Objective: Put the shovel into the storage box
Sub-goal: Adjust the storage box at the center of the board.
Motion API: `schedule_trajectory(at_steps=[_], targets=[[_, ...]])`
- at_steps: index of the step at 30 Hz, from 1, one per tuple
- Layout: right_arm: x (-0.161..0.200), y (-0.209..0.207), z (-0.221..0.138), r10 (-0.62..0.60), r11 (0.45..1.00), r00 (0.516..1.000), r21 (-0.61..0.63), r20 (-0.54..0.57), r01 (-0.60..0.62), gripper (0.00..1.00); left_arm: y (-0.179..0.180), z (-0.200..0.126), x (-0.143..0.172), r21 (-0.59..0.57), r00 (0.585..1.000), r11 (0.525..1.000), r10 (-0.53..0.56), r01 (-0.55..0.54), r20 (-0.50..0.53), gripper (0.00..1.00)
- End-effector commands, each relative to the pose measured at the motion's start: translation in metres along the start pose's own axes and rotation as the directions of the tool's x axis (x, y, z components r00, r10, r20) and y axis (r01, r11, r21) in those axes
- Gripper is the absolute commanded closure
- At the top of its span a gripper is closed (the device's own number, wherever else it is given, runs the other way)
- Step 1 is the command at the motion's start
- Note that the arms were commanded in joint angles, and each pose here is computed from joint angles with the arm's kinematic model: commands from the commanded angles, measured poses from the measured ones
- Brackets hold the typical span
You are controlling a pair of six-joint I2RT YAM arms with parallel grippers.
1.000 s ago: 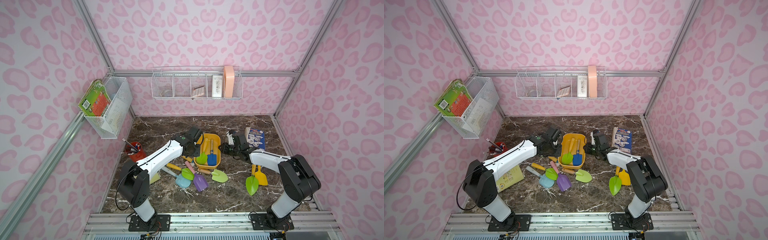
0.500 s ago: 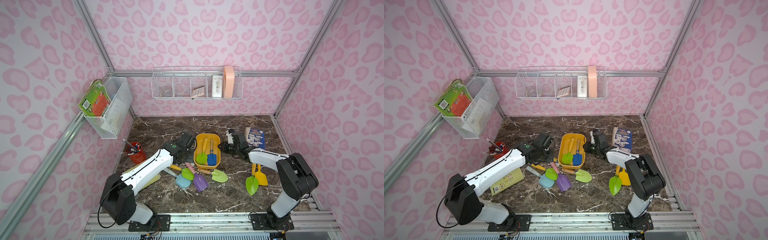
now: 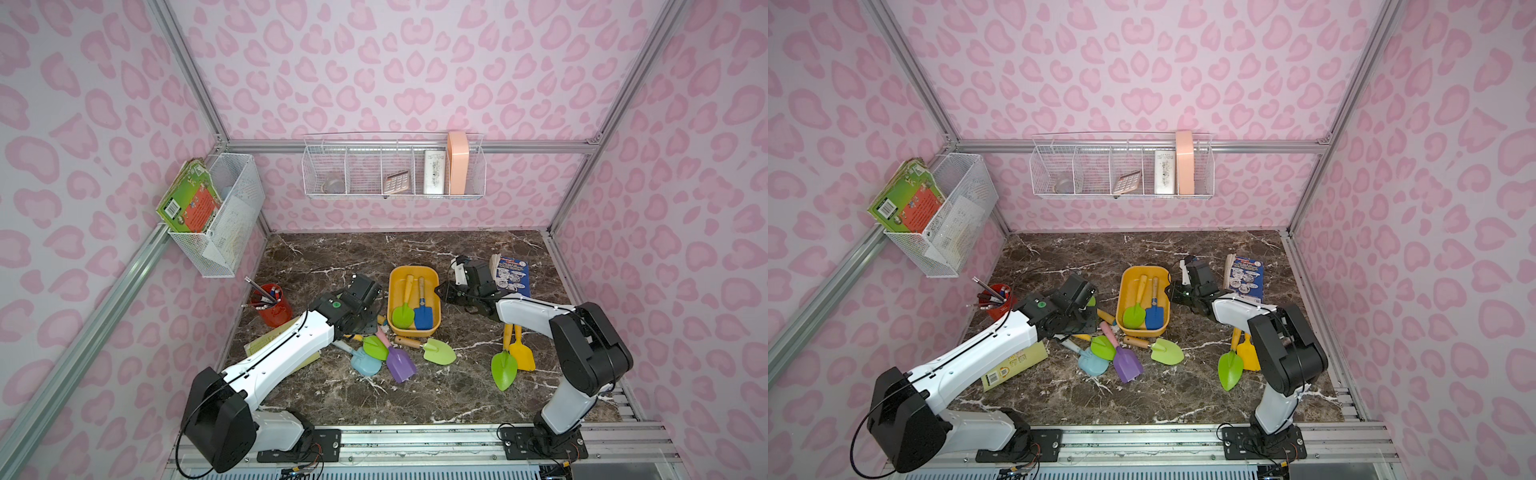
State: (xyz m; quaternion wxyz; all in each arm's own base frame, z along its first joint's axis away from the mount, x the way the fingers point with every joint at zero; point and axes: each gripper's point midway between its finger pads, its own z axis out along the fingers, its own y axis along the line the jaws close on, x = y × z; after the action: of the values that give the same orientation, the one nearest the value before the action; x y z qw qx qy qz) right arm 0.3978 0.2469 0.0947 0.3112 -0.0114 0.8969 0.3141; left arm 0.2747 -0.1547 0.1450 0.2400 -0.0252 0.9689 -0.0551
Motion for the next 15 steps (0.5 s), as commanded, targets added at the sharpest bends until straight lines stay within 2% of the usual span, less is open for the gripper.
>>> schedule_trajectory(at_steps=[1,7,9,15], targets=[[-0.007,0.001,-0.011,-0.059,0.998,0.998,0.020,0.025,0.058,0.64,0.001,-0.005,-0.003,0.023,0.999,0.999,-0.028,0.027,0.042,0.58],[-0.008,-0.005,-0.038,-0.096,0.991,0.994,0.094,0.049,0.091,0.59,-0.001,-0.012,-0.001,0.082,0.996,0.996,-0.045,0.039,0.074,0.52],[-0.004,-0.008,-0.047,-0.096,0.989,0.994,0.114,0.052,0.089,0.58,-0.005,-0.013,0.001,0.123,0.996,0.992,-0.040,0.030,0.078,0.48],[0.006,-0.024,-0.078,-0.075,0.977,0.995,0.206,0.065,0.060,0.56,-0.030,-0.020,0.009,0.277,0.998,0.960,0.019,-0.035,0.062,0.47]])
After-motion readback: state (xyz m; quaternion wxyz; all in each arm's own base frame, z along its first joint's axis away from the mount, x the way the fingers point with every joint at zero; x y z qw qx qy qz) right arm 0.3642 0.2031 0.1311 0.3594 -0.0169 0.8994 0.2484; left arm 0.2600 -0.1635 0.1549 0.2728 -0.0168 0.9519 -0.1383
